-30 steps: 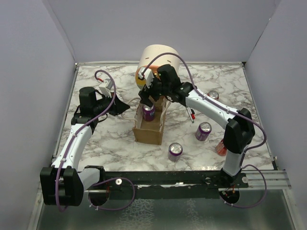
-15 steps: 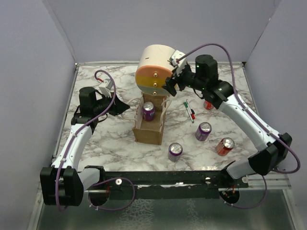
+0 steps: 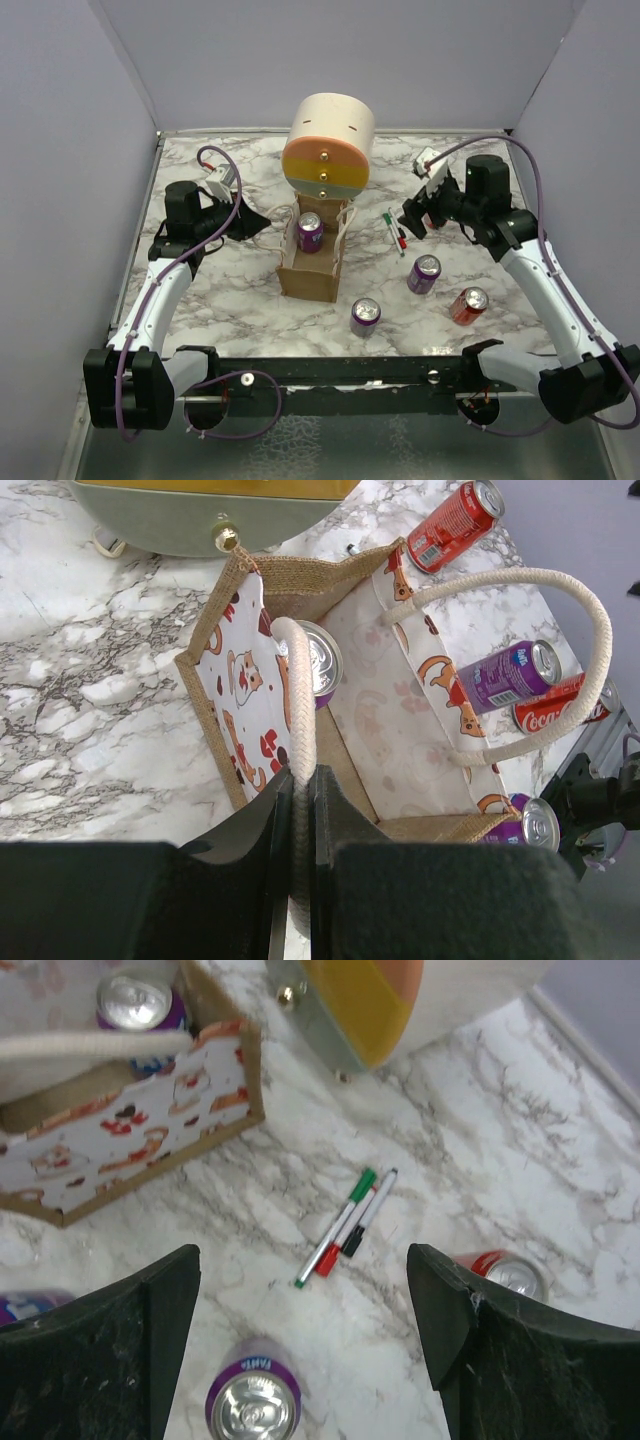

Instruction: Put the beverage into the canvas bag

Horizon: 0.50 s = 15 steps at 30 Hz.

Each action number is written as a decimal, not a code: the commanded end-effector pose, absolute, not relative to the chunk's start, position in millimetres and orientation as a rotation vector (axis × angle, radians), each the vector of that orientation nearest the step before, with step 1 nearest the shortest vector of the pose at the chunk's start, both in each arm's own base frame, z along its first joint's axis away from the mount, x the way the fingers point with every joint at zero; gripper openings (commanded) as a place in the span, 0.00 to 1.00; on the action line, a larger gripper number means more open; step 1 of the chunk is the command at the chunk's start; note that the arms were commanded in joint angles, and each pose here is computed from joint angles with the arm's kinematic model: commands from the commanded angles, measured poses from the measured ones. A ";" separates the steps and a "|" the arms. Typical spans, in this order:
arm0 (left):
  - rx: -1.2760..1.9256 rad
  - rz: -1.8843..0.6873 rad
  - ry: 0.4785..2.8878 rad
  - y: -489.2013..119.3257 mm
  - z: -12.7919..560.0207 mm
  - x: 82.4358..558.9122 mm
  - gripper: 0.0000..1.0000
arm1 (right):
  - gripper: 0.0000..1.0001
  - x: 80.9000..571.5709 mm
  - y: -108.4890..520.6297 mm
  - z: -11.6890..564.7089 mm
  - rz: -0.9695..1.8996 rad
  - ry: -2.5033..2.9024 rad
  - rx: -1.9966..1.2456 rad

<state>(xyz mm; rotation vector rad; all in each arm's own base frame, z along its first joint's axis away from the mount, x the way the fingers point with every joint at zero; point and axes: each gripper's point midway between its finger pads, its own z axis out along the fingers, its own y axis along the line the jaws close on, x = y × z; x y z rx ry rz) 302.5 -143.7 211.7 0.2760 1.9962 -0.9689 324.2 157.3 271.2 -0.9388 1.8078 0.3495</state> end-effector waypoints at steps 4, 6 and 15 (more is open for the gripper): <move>0.275 -0.957 1.986 -142.9 212.6 306.8 0.00 | 0.86 267.5 127.7 190.0 0.353 2.037 -1.087; 0.272 -0.957 1.989 -142.7 211.4 307.1 0.00 | 0.89 260.8 123.0 175.4 0.349 2.086 -1.097; 0.265 -0.958 1.994 -142.6 210.1 307.7 0.00 | 0.97 256.7 101.0 135.4 0.257 2.287 -1.102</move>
